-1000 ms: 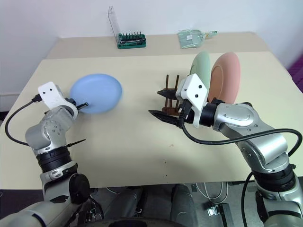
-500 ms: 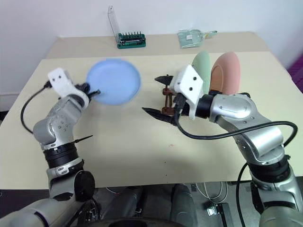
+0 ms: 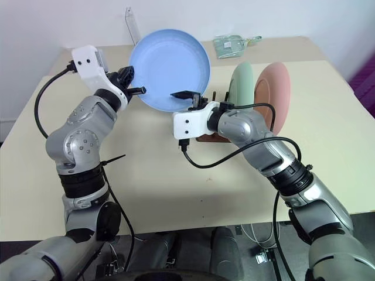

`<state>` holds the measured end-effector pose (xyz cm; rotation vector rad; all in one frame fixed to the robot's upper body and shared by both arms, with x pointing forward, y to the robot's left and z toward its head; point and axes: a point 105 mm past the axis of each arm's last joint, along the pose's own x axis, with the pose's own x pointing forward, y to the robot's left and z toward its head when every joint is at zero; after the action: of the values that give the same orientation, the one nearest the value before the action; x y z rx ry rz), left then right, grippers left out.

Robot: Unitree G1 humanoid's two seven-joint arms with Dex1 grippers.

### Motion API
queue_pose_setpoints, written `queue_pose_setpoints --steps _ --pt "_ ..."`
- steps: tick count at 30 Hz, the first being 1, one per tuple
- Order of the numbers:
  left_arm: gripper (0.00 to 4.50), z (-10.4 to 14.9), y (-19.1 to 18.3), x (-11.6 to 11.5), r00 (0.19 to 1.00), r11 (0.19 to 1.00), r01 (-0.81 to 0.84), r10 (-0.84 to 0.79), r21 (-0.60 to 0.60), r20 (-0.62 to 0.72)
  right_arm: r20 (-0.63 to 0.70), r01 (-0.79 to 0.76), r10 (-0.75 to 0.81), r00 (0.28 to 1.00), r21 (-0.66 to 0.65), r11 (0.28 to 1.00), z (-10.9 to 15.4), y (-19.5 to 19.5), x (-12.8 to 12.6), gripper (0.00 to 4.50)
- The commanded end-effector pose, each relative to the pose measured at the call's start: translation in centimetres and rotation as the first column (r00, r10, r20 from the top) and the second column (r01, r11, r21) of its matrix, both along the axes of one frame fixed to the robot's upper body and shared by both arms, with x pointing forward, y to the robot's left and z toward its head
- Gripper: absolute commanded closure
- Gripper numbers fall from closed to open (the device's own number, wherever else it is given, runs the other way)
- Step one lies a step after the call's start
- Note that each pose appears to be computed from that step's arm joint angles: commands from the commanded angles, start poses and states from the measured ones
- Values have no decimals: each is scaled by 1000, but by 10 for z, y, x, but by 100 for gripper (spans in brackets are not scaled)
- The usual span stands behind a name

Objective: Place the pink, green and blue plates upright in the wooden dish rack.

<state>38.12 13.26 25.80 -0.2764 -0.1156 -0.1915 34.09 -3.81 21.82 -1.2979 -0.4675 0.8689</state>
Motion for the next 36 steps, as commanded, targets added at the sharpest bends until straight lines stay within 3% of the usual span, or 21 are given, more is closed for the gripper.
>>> queue_pose_setpoints --steps 1,4,10,13,20,21,25,28,32,36 --pt "450 24 0 -9 996 1000 6 -7 13 87 67 -20 22 998 -39 999 -2 2 -4 284" --pt "450 23 1 -9 997 1000 13 -14 2 80 84 -6 11 996 -60 998 -5 -1 -2 435" --pt "450 23 2 -9 996 998 40 -35 -58 81 138 31 -19 990 -89 996 -4 -7 3 444" --pt "363 28 6 -8 995 987 51 -38 -152 88 154 34 -21 988 -87 996 -2 -9 3 450" --pt "18 19 17 -5 999 991 -2 9 -132 51 161 22 -9 987 -83 996 -2 -8 1 450" --pt "3 18 17 -5 999 992 0 7 -130 50 164 21 -8 986 -77 997 -1 -7 0 450" --pt "3 16 18 -5 999 988 -4 12 -154 50 169 17 -4 986 -76 997 0 -7 1 450" --pt "3 32 30 -10 992 970 -14 44 -242 122 175 14 1 985 -83 996 0 -7 0 450" --pt "3 70 84 -24 935 896 -74 215 -438 281 177 -4 6 984 -11 1000 13 -7 -2 450" --pt "3 83 117 -32 888 896 -147 307 -420 343 132 -35 22 991 95 995 27 -8 -4 450"
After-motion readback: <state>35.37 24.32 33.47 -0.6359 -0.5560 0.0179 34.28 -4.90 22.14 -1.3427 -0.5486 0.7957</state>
